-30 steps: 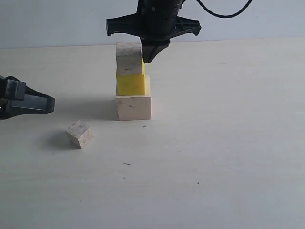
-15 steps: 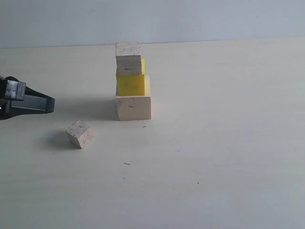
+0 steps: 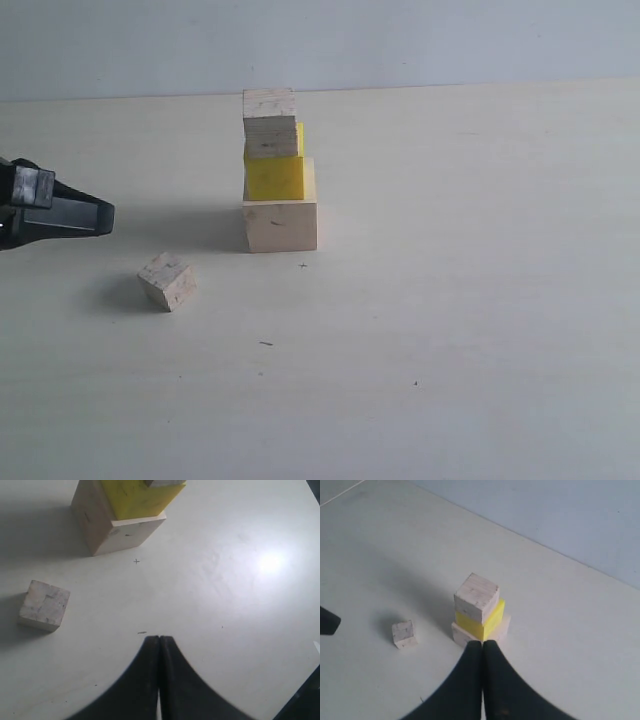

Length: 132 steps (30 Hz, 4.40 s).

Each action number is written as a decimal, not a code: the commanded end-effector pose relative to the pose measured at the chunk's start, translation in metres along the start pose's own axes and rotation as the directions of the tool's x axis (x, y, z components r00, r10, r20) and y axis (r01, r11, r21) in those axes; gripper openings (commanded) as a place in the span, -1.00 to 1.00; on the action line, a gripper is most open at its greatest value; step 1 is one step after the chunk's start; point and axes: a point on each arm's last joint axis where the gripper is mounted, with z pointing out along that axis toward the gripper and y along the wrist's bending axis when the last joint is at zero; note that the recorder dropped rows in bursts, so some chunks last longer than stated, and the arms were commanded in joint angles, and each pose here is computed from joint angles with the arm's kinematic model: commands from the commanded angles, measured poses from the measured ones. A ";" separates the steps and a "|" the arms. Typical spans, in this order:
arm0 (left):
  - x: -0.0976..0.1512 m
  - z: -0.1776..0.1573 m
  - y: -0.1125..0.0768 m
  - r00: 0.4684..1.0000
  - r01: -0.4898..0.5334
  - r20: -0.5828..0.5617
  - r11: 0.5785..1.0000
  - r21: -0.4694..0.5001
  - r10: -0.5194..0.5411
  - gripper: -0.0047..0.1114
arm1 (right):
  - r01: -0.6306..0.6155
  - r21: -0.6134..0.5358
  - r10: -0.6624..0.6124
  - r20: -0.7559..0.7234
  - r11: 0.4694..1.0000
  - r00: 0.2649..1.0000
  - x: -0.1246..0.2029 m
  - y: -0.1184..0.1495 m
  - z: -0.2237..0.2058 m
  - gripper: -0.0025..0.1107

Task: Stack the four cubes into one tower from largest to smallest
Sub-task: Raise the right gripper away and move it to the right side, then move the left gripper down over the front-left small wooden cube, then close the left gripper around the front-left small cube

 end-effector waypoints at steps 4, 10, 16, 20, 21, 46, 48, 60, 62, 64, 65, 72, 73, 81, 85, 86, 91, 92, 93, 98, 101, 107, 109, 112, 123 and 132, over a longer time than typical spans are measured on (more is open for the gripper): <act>-0.003 -0.001 0.002 0.999 -0.012 0.048 0.999 -0.042 0.014 -0.92 | -0.027 0.000 0.027 -0.004 1.000 1.000 0.073 -0.003 -0.025 -0.96; -0.009 -0.001 0.009 0.992 -0.073 0.095 0.990 -0.119 0.084 -0.92 | -0.039 0.012 0.041 -0.125 0.999 0.991 0.121 -0.005 -0.031 -0.96; -0.002 0.018 0.025 0.984 -0.179 -0.044 0.975 -0.134 0.174 -0.54 | -0.049 0.019 0.052 -0.176 0.999 0.983 0.139 -0.006 -0.038 -0.96; 0.002 0.032 0.036 0.967 -0.240 -0.115 0.964 -0.115 0.227 -0.14 | -0.049 0.020 0.052 -0.184 0.999 0.982 0.140 -0.006 -0.039 -0.96; 0.004 0.037 0.039 0.967 -0.229 -0.136 0.967 -0.110 0.214 -0.03 | -0.040 0.019 0.043 -0.188 0.999 0.981 0.141 -0.006 -0.039 -0.96; 0.008 0.101 0.046 0.905 -0.397 -0.240 0.900 -0.181 0.352 0.20 | -0.004 0.000 0.004 -0.188 1.000 0.982 0.141 -0.005 -0.039 -0.96; 0.006 0.103 0.047 0.902 -0.403 -0.242 0.897 -0.181 0.357 0.20 | -0.004 0.000 0.004 -0.188 1.000 0.982 0.141 -0.005 -0.039 -0.96; 0.005 0.113 0.056 0.895 -0.414 -0.265 0.888 -0.199 0.358 0.20 | -0.002 0.000 0.002 -0.189 1.000 0.982 0.141 -0.005 -0.039 -0.96; 0.006 0.114 0.056 0.895 -0.413 -0.267 0.888 -0.201 0.356 0.20 | -0.002 0.000 0.002 -0.189 1.000 0.982 0.141 -0.005 -0.039 -0.96; 0.006 0.115 0.057 0.895 -0.415 -0.269 0.887 -0.203 0.357 0.20 | -0.002 0.000 0.002 -0.189 1.000 0.982 0.141 -0.005 -0.039 -0.96; 0.006 0.116 0.058 0.895 -0.414 -0.272 0.887 -0.206 0.355 0.20 | -0.002 0.000 0.002 -0.189 1.000 0.982 0.141 -0.005 -0.039 -0.96; 0.004 0.123 0.062 0.894 -0.412 -0.279 0.888 -0.204 0.350 0.20 | -0.002 0.000 0.002 -0.189 1.000 0.982 0.141 -0.005 -0.039 -0.96; 0.003 0.123 0.062 0.894 -0.412 -0.278 0.888 -0.204 0.351 0.20 | -0.002 0.000 0.002 -0.189 1.000 0.982 0.141 -0.005 -0.039 -0.96; 0.006 0.130 0.067 0.893 -0.406 -0.298 0.891 -0.205 0.338 0.20 | -0.005 0.000 0.004 -0.191 1.000 0.982 0.141 -0.005 -0.039 -0.96; 0.007 0.131 0.068 0.891 -0.407 -0.304 0.891 -0.203 0.337 0.20 | -0.003 0.000 0.002 -0.191 1.000 0.982 0.141 -0.005 -0.039 -0.96; 0.007 0.131 0.068 0.891 -0.407 -0.304 0.891 -0.203 0.337 0.20 | -0.003 0.000 0.002 -0.191 1.000 0.982 0.141 -0.005 -0.039 -0.96; 0.007 0.131 0.068 0.891 -0.407 -0.304 0.891 -0.203 0.337 0.20 | -0.004 0.000 0.004 -0.191 1.000 0.982 0.141 -0.005 -0.039 -0.96; 0.007 0.131 0.068 0.891 -0.407 -0.304 0.891 -0.203 0.337 0.20 | -0.004 0.000 0.004 -0.191 1.000 0.982 0.141 -0.005 -0.039 -0.96; 0.007 0.131 0.068 0.891 -0.407 -0.304 0.891 -0.203 0.337 0.20 | -0.004 0.000 0.004 -0.191 1.000 0.982 0.141 -0.005 -0.039 -0.96; 0.007 0.131 0.068 0.890 -0.408 -0.304 0.890 -0.203 0.339 0.20 | -0.004 0.000 0.004 -0.191 1.000 0.982 0.141 -0.005 -0.039 -0.96; 0.007 0.131 0.068 0.890 -0.408 -0.304 0.890 -0.203 0.339 0.20 | -0.004 0.000 0.004 -0.191 1.000 0.982 0.141 -0.005 -0.039 -0.96; 0.007 0.131 0.068 0.890 -0.408 -0.304 0.890 -0.203 0.339 0.20 | -0.004 0.000 0.004 -0.191 1.000 0.982 0.141 -0.005 -0.039 -0.96; 0.007 0.131 0.068 0.890 -0.408 -0.304 0.890 -0.203 0.339 0.20 | -0.004 0.000 0.004 -0.191 1.000 0.982 0.141 -0.005 -0.039 -0.96; 0.007 0.131 0.068 0.890 -0.408 -0.304 0.890 -0.203 0.339 0.20 | -0.004 0.000 0.004 -0.191 1.000 0.982 0.141 -0.005 -0.039 -0.96; 0.007 0.131 0.068 0.890 -0.409 -0.303 0.889 -0.204 0.339 0.20 | -0.008 0.001 0.008 -0.191 1.000 0.982 0.141 -0.005 -0.039 -0.96; 0.007 0.131 0.067 0.894 -0.401 -0.300 0.893 -0.206 0.333 0.20 | -0.008 0.001 0.008 -0.191 1.000 0.982 0.141 -0.005 -0.039 -0.96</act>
